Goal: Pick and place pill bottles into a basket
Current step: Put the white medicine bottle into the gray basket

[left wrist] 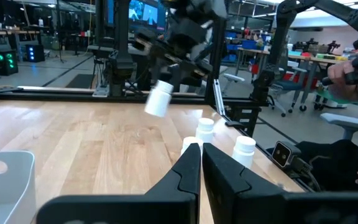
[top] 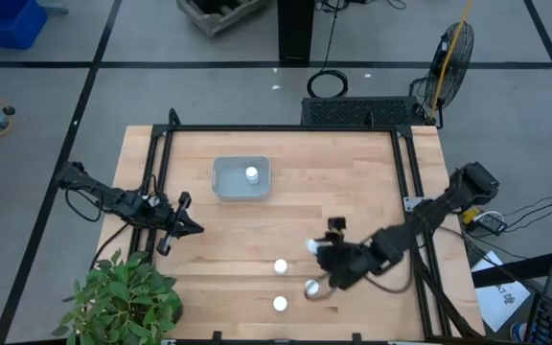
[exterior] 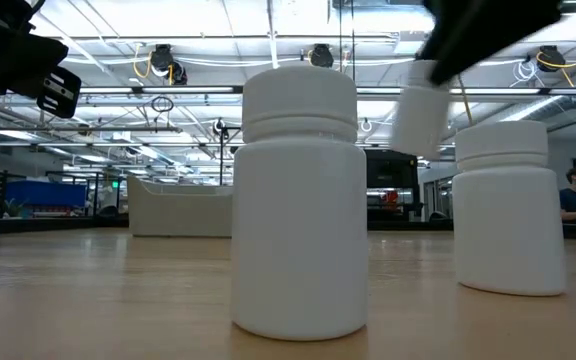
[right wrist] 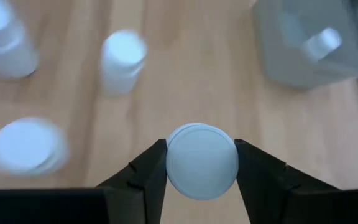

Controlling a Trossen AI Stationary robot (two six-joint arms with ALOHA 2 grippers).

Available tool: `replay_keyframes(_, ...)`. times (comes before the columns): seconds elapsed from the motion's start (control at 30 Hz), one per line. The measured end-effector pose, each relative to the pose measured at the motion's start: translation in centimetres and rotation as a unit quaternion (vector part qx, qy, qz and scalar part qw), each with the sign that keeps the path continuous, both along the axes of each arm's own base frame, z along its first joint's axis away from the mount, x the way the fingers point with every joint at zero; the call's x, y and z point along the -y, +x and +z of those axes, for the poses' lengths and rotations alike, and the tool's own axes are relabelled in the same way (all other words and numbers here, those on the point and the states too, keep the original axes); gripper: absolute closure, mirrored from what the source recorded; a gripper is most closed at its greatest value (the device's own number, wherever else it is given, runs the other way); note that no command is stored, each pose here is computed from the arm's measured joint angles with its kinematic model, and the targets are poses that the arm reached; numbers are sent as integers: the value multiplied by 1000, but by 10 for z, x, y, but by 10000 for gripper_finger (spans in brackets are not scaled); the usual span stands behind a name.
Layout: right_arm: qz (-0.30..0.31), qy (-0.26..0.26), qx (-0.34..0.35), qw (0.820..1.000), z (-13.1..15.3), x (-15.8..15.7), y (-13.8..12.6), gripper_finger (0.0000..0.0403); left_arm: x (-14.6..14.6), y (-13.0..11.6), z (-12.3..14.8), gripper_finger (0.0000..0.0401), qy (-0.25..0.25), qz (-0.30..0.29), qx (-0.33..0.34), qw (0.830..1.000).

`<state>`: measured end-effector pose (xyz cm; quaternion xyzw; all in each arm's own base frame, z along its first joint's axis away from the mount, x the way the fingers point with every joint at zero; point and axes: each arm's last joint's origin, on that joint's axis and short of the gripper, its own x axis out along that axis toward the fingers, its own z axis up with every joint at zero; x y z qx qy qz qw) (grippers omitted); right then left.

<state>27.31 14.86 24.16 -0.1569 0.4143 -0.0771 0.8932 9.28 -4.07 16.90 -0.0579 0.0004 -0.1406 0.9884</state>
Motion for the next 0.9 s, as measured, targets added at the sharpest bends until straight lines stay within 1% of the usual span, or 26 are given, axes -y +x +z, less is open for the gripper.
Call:
replay_keyframes(0.1,15,-15,28,999,6,19,20,253,0,0,0,377,0,0,0,1000)
replay_keyframes(0.27,44,11,73,996,16,58,49,251,0,0,0,377,0,0,0,1000)
replay_keyframes(0.43,63,27,122,990,25,99,68,253,0,0,0,377,0,0,0,1000)
replay_keyframes(0.6,64,16,155,986,26,130,84,252,0,0,0,377,0,0,0,1000)
replay_keyframes(0.77,62,28,164,984,34,154,111,253,0,0,0,377,0,0,0,1000)
replay_keyframes(0.9,52,26,127,990,36,168,138,253,0,0,0,377,0,0,0,1000)
